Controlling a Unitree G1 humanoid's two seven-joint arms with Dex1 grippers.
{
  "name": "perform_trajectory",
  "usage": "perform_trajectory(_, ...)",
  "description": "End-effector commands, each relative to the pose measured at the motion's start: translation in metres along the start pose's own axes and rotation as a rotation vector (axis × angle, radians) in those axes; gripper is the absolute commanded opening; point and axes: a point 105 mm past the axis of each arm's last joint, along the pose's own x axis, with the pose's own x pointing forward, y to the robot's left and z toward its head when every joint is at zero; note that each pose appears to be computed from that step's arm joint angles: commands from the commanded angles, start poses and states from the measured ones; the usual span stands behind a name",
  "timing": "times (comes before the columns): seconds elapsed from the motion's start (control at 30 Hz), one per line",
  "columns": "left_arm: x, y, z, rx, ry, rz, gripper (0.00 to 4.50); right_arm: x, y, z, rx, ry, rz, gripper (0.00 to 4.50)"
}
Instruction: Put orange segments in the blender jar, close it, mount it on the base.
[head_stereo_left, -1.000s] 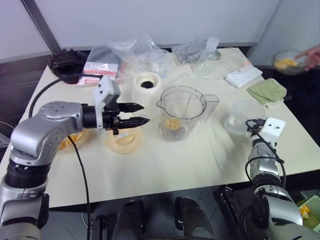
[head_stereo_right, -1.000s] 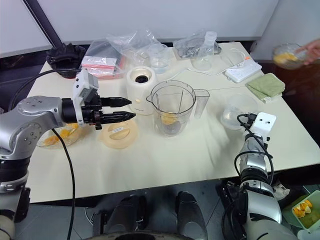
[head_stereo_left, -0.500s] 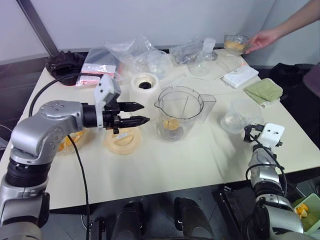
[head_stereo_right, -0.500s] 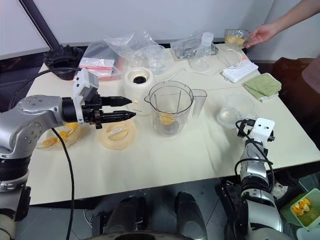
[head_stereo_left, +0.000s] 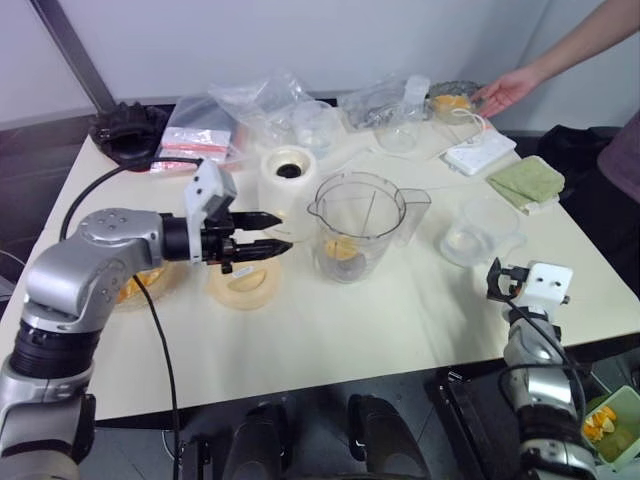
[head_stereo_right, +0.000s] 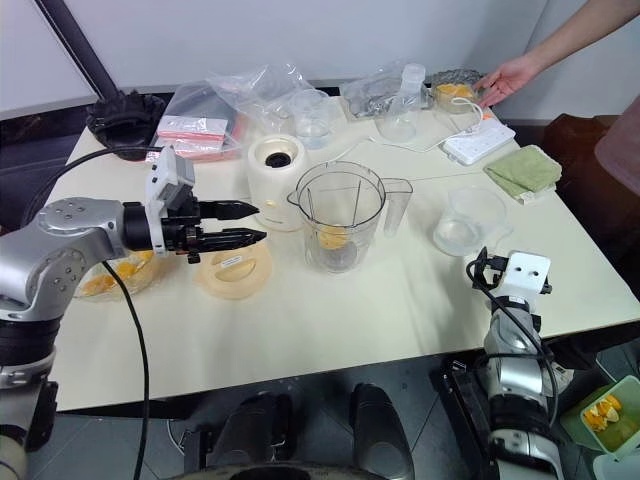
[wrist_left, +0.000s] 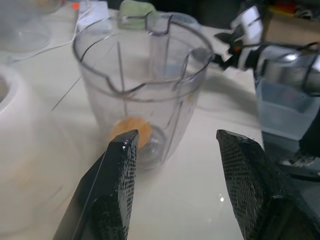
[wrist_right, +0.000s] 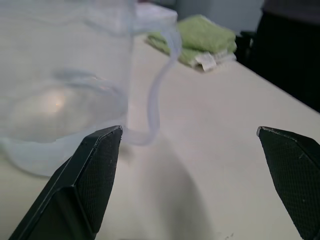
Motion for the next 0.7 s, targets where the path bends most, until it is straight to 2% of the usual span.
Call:
perform_trajectory(0.03, -0.011, 0.01, -0.01, 0.096, 0.097, 0.026, 2.57, -0.017, 0.019, 0.033, -0.063, -0.087, 0.152, 4.48)
perform_trajectory(0.17, -0.018, 0.034, -0.029, 0.183, 0.243, 0.03, 2.57, -0.053, 0.014, 0.06, -0.099, -0.108, 0.231, 4.48)
perform_trajectory(0.3, -0.012, 0.055, -0.045, 0.232, 0.324, 0.025, 2.57, -0.081, 0.011, 0.074, -0.103, -0.092, 0.312, 4.48)
perform_trajectory(0.37, -0.006, 0.064, -0.056, 0.248, 0.366, 0.017, 2.57, -0.095, 0.015, 0.077, -0.092, -0.06, 0.396, 4.48)
perform_trajectory(0.5, 0.015, 0.073, -0.072, 0.266, 0.421, -0.025, 2.57, -0.128, 0.037, 0.077, -0.06, 0.091, 0.724, 4.48)
perform_trajectory(0.6, 0.027, 0.073, -0.074, 0.242, 0.411, -0.067, 2.57, -0.136, 0.04, 0.083, -0.039, 0.149, 0.821, 4.48)
perform_trajectory(0.7, 0.033, 0.07, -0.085, 0.257, 0.463, -0.117, 2.57, -0.143, 0.044, 0.096, -0.03, 0.18, 0.909, 4.48)
